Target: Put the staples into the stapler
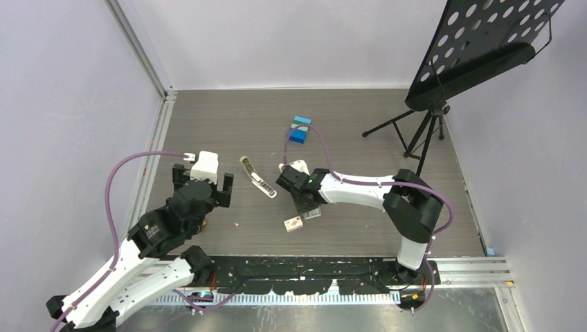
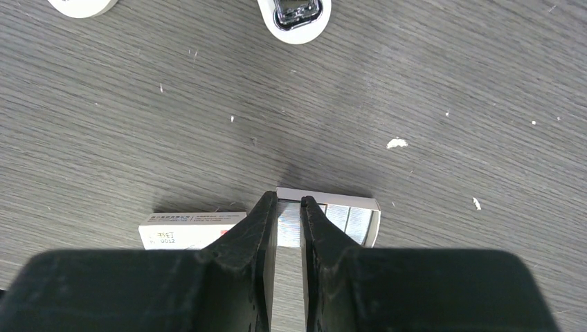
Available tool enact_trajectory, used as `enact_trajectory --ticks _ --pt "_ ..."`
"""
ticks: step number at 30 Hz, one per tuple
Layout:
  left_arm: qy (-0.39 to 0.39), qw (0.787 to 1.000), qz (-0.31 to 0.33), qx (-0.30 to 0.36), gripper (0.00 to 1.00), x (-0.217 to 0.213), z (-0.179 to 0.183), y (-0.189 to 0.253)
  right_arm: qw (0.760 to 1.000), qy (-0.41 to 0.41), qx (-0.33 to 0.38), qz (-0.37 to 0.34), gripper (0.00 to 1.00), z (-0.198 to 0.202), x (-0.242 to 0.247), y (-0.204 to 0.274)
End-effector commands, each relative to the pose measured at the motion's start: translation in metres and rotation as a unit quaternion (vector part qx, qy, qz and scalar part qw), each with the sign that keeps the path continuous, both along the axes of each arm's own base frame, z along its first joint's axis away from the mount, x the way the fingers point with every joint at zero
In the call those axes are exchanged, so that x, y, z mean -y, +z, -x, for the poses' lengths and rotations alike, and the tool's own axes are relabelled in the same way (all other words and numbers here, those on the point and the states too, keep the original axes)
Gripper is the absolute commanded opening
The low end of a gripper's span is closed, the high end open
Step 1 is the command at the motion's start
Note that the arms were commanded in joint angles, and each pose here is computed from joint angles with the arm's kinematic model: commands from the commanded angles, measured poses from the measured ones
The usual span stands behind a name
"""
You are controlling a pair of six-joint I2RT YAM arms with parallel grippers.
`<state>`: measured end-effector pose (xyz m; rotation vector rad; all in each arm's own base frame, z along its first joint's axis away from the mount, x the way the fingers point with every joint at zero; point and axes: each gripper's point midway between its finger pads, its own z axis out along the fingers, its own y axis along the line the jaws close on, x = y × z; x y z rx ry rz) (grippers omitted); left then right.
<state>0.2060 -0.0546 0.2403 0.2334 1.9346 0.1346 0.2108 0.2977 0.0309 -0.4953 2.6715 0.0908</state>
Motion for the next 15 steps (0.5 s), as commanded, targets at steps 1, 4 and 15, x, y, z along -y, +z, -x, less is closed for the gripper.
enact_trajectory --ticks 1,4,15 --pt "0.002 1.000 0.021 0.015 0.99 0.002 -0.003 0.007 0.999 0.001 0.028 -0.025 0.14 -0.011 -0.010 0.022" --pt "0.002 1.000 0.021 0.015 0.99 0.002 -0.003 0.008 0.999 0.006 0.041 -0.033 0.14 -0.015 -0.012 0.033" --pt "0.000 0.999 0.032 0.023 0.99 0.001 0.000 0.012 0.988 0.049 0.133 -0.064 0.14 -0.044 -0.027 0.081"
